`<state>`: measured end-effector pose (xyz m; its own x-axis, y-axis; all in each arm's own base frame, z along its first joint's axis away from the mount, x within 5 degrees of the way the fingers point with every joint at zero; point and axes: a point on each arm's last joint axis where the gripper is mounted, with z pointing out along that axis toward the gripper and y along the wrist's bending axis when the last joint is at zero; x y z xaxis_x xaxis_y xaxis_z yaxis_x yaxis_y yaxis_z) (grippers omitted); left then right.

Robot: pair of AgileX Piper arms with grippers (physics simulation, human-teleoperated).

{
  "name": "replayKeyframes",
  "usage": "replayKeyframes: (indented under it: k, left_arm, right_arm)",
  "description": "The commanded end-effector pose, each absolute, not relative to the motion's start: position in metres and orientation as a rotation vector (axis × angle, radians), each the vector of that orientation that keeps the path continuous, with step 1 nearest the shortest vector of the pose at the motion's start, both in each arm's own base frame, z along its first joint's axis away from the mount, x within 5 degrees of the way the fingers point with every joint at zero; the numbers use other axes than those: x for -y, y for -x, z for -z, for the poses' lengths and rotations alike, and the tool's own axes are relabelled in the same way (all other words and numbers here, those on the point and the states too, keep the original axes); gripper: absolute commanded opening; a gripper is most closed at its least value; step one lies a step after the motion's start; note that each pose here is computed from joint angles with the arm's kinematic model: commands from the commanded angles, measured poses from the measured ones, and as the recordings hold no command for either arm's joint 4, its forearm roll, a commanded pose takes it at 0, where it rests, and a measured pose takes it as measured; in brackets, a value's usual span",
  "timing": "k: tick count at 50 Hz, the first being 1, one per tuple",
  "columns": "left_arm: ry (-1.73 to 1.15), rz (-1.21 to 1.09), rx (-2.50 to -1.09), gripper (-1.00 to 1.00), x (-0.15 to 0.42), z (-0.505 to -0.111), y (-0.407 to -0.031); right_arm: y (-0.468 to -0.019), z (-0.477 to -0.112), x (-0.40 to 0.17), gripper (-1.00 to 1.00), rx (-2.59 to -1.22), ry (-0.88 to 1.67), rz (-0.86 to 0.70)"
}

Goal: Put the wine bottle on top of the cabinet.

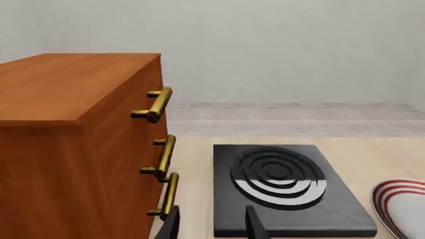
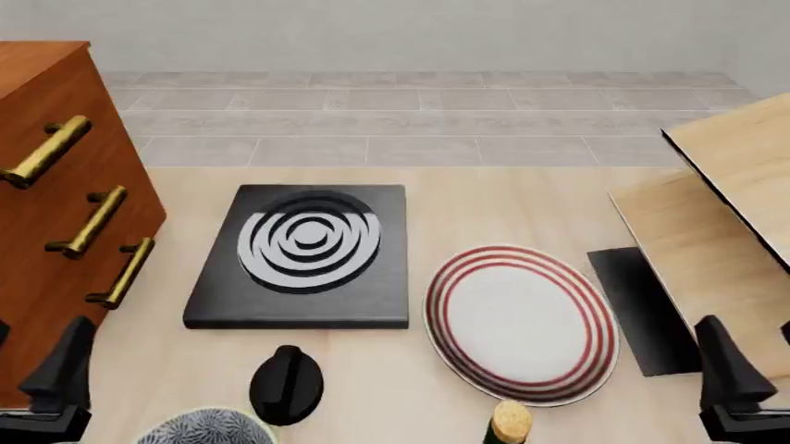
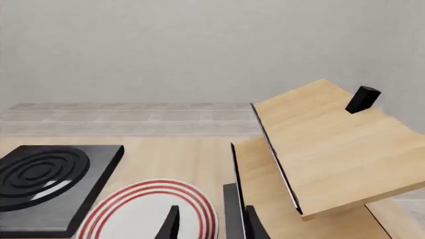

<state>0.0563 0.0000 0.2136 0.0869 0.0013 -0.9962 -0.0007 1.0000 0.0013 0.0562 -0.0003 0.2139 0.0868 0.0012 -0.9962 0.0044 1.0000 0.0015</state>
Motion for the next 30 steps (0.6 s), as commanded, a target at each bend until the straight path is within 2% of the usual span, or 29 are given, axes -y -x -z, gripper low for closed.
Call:
replayKeyframes:
  k: [1,19,30]
  left_arm:
    - [-0.007,-0.003,-1.482,1.0,0.0,-0.214,-0.056]
    - [-0.089,-0.027,-1.437,1.0,0.002,-0.231,-0.053]
    - [-0.184,0.081,-1.417,1.0,0.009,-0.249,-0.047]
  right_arm:
    - [-0.056,-0.214,0.0,1.0,-1.485,-0.006,-0.005]
    - [-0.056,-0.214,0.0,1.0,-1.485,-0.007,-0.006]
    - [-0.057,-0.214,0.0,1.0,-1.485,-0.006,-0.006]
